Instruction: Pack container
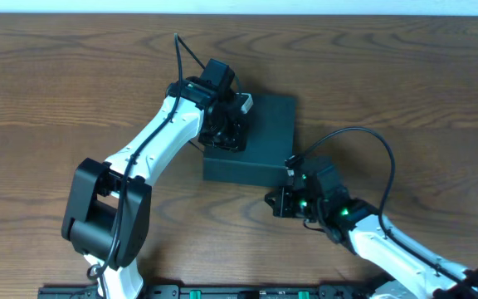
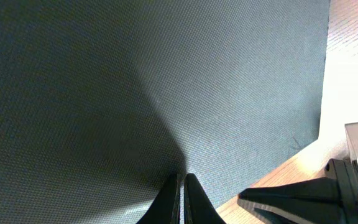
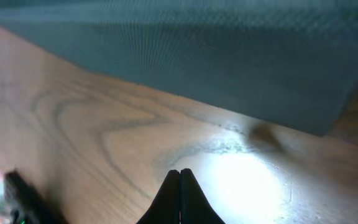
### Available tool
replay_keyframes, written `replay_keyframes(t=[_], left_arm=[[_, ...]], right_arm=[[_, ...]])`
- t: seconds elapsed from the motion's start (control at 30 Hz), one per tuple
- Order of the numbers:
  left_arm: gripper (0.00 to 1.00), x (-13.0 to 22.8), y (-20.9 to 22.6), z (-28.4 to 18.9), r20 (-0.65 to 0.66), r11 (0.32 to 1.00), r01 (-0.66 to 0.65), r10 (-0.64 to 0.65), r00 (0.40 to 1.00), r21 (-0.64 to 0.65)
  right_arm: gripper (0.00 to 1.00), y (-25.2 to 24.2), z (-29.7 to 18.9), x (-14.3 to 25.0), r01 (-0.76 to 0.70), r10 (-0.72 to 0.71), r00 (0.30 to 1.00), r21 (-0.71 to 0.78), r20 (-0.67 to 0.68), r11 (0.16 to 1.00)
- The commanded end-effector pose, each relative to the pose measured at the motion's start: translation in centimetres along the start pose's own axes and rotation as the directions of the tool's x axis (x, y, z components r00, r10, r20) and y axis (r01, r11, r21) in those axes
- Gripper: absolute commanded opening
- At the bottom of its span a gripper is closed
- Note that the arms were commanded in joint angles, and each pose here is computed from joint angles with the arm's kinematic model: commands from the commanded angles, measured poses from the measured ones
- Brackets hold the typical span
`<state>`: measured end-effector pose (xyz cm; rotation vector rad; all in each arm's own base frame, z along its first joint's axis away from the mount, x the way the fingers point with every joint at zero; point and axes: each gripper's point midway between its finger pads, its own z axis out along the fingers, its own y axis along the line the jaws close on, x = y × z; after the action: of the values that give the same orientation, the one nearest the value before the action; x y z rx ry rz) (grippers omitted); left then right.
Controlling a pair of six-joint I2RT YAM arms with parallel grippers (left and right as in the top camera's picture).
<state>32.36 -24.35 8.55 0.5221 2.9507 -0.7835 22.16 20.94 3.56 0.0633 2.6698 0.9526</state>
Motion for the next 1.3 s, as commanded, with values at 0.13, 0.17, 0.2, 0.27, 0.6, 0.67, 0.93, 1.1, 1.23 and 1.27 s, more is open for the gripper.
replay_keyframes(t=[0.13,0.17,0.2,0.27,0.6,0.67,0.93,1.1,1.23,1.27], left_arm=[[0.06,0.8,0.6,0.6,-0.025,1.0,-0.001,0.001,1.0,-0.019],[0.06,0.8,0.6,0.6,-0.025,1.0,-0.001,0.0,1.0,-0.019],[0.06,0.8,0.6,0.6,-0.025,1.0,-0.001,0.0,1.0,-0.019],[0.06,0.8,0.6,0.6,-0.025,1.0,-0.001,0.0,1.0,-0.019],[0.06,0.9,0.6,0.6,-0.03,1.0,0.002,-0.003,1.0,-0.02],[0.06,0.9,0.6,0.6,-0.03,1.0,0.002,-0.003,1.0,-0.02],[0.06,0.9,0.6,0.6,-0.03,1.0,0.009,-0.009,1.0,-0.02],[0.06,1.1,1.3,-0.3,-0.024,0.996,0.078,-0.079,0.997,-0.053],[0.06,0.5,0.6,-3.4,0.056,0.993,0.107,-0.104,0.993,-0.048],[0.06,0.2,0.2,-4.7,0.091,0.994,0.104,-0.1,0.991,-0.041]], right_arm=[[0.02,-0.9,0.6,-1.6,-0.112,0.092,0.981,0.115,0.17,0.987],[0.02,-1.2,0.7,-1.6,-0.135,0.108,0.975,0.136,0.192,0.981],[0.02,-1.5,0.9,-1.7,-0.153,0.12,0.971,0.15,0.207,0.977],[0.02,-2.1,1.2,-2.0,-0.192,0.147,0.959,0.172,0.242,0.966],[0.02,-1.4,4.1,-3.8,-0.281,0.244,0.915,0.072,0.32,0.957],[0.02,-1.3,4.3,-4.0,-0.296,0.263,0.907,0.055,0.328,0.954],[0.02,1.1,4.3,-4.7,-0.261,0.262,0.913,-0.046,0.312,0.964],[0.02,4.9,3.7,-2.6,-0.08,0.107,0.982,-0.166,0.156,0.983],[0.02,7.0,0.9,-2.7,0.016,0.021,0.984,-0.207,0.179,0.978],[0.02,7.2,-0.1,-2.8,0.041,-0.002,0.98,-0.197,0.197,0.98]])
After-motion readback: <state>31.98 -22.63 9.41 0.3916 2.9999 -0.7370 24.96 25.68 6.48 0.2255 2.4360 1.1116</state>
